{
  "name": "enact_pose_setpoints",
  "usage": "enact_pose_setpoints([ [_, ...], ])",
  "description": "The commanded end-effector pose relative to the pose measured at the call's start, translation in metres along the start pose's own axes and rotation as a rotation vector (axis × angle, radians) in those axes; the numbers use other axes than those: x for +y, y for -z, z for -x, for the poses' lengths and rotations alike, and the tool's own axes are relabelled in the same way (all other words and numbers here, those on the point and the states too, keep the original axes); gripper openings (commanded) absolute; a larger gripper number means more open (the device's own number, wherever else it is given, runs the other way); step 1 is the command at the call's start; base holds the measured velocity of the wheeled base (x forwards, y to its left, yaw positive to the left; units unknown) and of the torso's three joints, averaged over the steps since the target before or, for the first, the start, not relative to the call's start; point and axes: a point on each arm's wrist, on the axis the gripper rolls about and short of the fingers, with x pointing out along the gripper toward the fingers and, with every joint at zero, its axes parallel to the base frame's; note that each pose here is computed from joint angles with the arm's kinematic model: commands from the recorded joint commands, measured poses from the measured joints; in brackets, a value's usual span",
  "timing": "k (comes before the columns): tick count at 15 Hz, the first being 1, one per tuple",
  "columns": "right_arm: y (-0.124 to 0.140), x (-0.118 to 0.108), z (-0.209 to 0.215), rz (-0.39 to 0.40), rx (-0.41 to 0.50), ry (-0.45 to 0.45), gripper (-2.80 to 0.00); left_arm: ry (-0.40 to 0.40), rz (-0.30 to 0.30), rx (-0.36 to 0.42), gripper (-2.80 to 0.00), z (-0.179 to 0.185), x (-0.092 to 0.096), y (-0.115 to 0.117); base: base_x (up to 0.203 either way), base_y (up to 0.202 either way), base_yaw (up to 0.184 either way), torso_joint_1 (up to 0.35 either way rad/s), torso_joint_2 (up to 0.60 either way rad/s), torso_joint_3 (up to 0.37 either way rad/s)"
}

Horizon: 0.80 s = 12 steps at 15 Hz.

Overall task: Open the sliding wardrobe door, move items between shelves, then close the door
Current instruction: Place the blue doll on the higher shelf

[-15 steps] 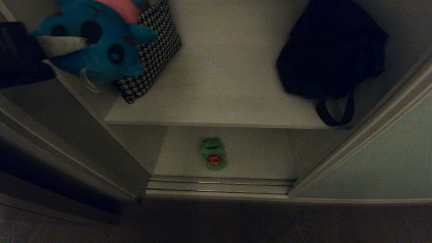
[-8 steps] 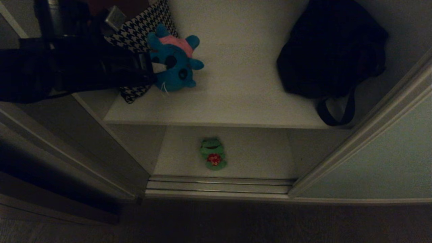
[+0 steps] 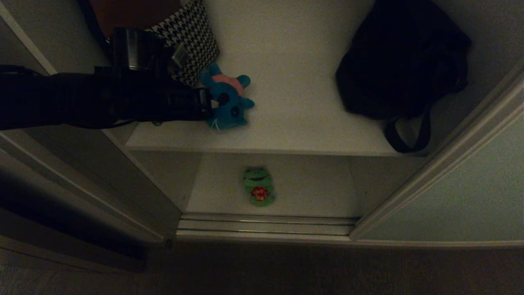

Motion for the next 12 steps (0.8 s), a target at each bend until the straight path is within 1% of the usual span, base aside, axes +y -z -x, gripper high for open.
enact_pose_setpoints([
  [1, 0.0, 0.0, 0.0, 0.0, -0.004, 0.0, -2.8, 0.001, -0.003, -0.009, -2.8, -0.002, -0.002, -0.002, 0.0, 0.0, 0.0, 0.0, 0.0, 0.0],
  [3, 0.0, 0.0, 0.0, 0.0, -0.004, 0.0, -2.8, -0.025, -0.012, -0.018, -2.8, -0.009, 0.0, -0.002, 0.0, 0.0, 0.0, 0.0, 0.0, 0.0],
  [4, 0.0, 0.0, 0.0, 0.0, -0.002, 0.0, -2.8, -0.037, -0.015, -0.031, 0.0, -0.012, 0.0, -0.004, 0.0, 0.0, 0.0, 0.0, 0.0, 0.0],
  [7, 0.0, 0.0, 0.0, 0.0, -0.003, 0.0, -2.8, -0.046, -0.016, -0.044, 0.0, -0.025, 0.003, -0.005, 0.0, 0.0, 0.0, 0.0, 0.0, 0.0],
  [9, 0.0, 0.0, 0.0, 0.0, -0.004, 0.0, -2.8, -0.047, -0.014, -0.063, 0.0, -0.025, 0.003, -0.01, 0.0, 0.0, 0.0, 0.0, 0.0, 0.0],
  [11, 0.0, 0.0, 0.0, 0.0, -0.002, 0.0, -2.8, -0.061, -0.027, -0.115, 0.0, -0.008, -0.002, -0.025, 0.0, 0.0, 0.0, 0.0, 0.0, 0.0],
  [12, 0.0, 0.0, 0.0, 0.0, -0.003, 0.0, -2.8, -0.07, -0.049, -0.15, 0.0, 0.005, -0.005, -0.035, 0.0, 0.0, 0.0, 0.0, 0.0, 0.0],
])
